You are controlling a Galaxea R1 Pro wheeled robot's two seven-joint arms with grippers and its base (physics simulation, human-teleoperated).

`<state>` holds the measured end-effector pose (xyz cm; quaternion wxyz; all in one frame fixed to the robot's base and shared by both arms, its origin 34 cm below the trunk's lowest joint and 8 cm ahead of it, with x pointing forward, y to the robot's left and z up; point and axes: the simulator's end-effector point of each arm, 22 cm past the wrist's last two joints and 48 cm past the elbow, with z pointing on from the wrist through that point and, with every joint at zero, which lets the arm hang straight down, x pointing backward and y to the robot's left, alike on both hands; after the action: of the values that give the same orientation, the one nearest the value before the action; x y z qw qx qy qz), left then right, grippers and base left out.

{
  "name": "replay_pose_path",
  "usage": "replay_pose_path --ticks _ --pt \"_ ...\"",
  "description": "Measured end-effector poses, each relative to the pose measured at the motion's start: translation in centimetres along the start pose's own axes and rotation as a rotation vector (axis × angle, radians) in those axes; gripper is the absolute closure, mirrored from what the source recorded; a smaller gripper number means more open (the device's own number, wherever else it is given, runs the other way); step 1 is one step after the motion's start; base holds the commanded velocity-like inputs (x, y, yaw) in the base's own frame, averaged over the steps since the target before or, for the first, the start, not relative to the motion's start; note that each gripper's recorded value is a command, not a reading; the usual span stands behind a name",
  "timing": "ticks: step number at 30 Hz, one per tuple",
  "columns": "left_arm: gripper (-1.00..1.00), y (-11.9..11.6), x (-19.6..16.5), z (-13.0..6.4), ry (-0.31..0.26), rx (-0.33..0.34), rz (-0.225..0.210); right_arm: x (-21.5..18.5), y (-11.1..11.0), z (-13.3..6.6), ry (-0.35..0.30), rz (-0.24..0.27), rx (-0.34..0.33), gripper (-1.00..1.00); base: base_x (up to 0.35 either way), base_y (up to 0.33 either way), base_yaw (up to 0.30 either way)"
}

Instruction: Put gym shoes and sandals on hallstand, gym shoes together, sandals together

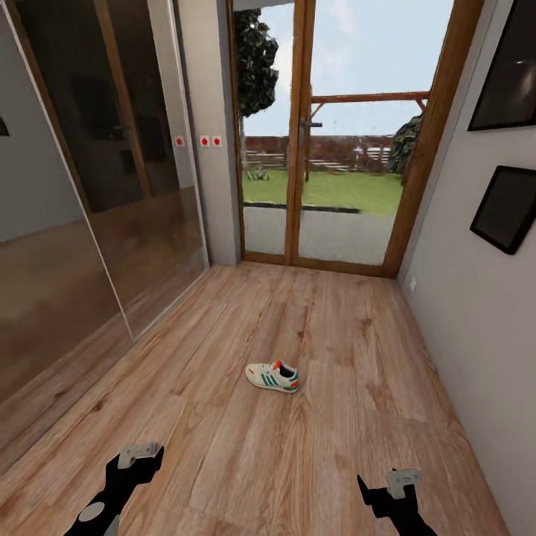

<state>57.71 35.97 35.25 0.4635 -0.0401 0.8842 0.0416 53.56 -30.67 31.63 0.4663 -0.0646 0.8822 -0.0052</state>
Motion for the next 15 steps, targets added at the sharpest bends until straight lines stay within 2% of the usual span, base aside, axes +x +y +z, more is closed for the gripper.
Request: replay_pose_path --ticks 7,15 --pt "-1.00 0.01 -0.06 0.02 -0.001 0.000 -0.001 -0.01 -0.10 -0.01 0.000 -0.001 0.001 -1.00 0.200 -0.182 0.044" --pt "-1.00 0.03 -0.09 0.03 -0.002 -0.001 -0.001 0.01 -0.12 0.00 0.000 0.000 0.001 -1.00 0.048 -0.166 0.002"
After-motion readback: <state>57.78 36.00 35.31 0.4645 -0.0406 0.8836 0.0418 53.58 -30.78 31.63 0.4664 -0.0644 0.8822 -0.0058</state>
